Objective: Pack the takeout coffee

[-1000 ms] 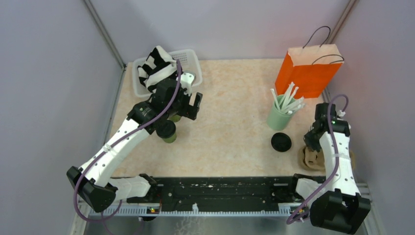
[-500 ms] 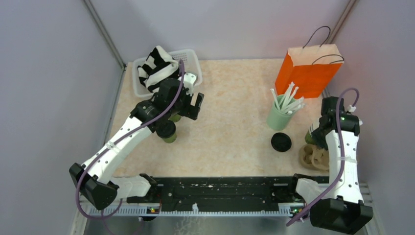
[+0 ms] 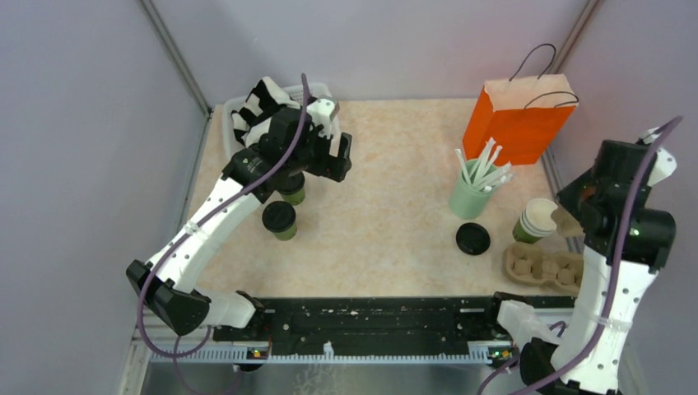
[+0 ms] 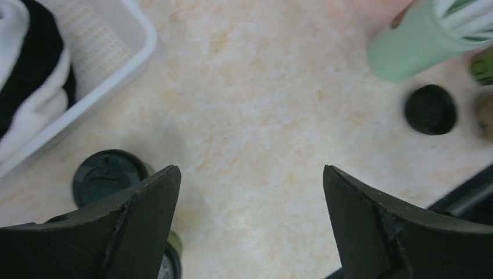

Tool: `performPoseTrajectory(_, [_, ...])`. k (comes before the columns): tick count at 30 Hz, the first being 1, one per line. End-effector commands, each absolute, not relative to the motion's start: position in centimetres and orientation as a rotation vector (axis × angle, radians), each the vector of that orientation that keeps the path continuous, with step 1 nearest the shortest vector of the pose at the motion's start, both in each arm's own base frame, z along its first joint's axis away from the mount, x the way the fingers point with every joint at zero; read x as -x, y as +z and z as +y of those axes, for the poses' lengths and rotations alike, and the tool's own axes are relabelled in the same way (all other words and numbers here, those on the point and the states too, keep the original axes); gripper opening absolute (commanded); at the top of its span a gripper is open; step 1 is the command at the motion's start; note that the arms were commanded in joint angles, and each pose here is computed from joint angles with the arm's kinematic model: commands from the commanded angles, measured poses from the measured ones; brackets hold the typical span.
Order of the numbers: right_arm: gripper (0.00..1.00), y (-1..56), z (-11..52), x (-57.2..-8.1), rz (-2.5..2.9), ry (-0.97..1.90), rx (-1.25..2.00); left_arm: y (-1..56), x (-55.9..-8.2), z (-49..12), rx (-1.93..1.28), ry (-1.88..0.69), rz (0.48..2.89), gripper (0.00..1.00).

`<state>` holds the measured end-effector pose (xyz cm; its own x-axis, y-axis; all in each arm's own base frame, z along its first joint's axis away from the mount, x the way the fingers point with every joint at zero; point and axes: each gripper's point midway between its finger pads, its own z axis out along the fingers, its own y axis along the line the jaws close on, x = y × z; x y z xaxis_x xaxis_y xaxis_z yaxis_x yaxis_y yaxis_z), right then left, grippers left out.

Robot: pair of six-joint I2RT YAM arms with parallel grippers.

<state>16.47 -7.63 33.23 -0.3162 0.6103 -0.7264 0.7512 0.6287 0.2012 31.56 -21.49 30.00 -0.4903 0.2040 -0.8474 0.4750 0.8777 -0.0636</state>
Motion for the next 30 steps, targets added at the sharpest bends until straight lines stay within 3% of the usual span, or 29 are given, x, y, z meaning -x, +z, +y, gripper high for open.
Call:
performPoseTrajectory(1, [0.00,40.8,-5.1,-19.5,1.874,-0.006,-0.698,34.2,-30.8,-24.5,-0.431,-0.736,2.040,0.98])
performPoseTrajectory(8, [0.00,46.7,3.5,-28.6,1.620,0.732,-0.559,39.2,-26.1,-28.3,-0.480,-1.428,1.862,0.96])
performPoseTrajectory(13, [0.00,49.3,10.7,-32.1,1.653,0.814,-0.448,42.5,-24.3,-29.0,-0.492,-1.614,1.745,0.96])
performPoseTrajectory(17, [0.00,49.0,16.2,-33.1,1.709,0.913,-0.465,44.7,-24.4,-29.8,-0.420,-1.680,1.647,0.86])
performPoseTrajectory(19, [0.00,47.8,18.0,-33.4,1.748,0.925,-0.508,44.5,-24.7,-30.7,-0.407,-1.624,1.665,0.79])
performPoseTrajectory(25, [0.00,44.7,22.1,-33.6,1.848,0.981,-0.618,43.7,-26.7,-32.3,-0.362,-1.107,1.731,0.64])
performPoseTrajectory(30, [0.00,42.6,22.8,-33.7,1.892,0.994,-0.681,43.2,-27.4,-33.2,-0.380,-0.906,1.700,0.55])
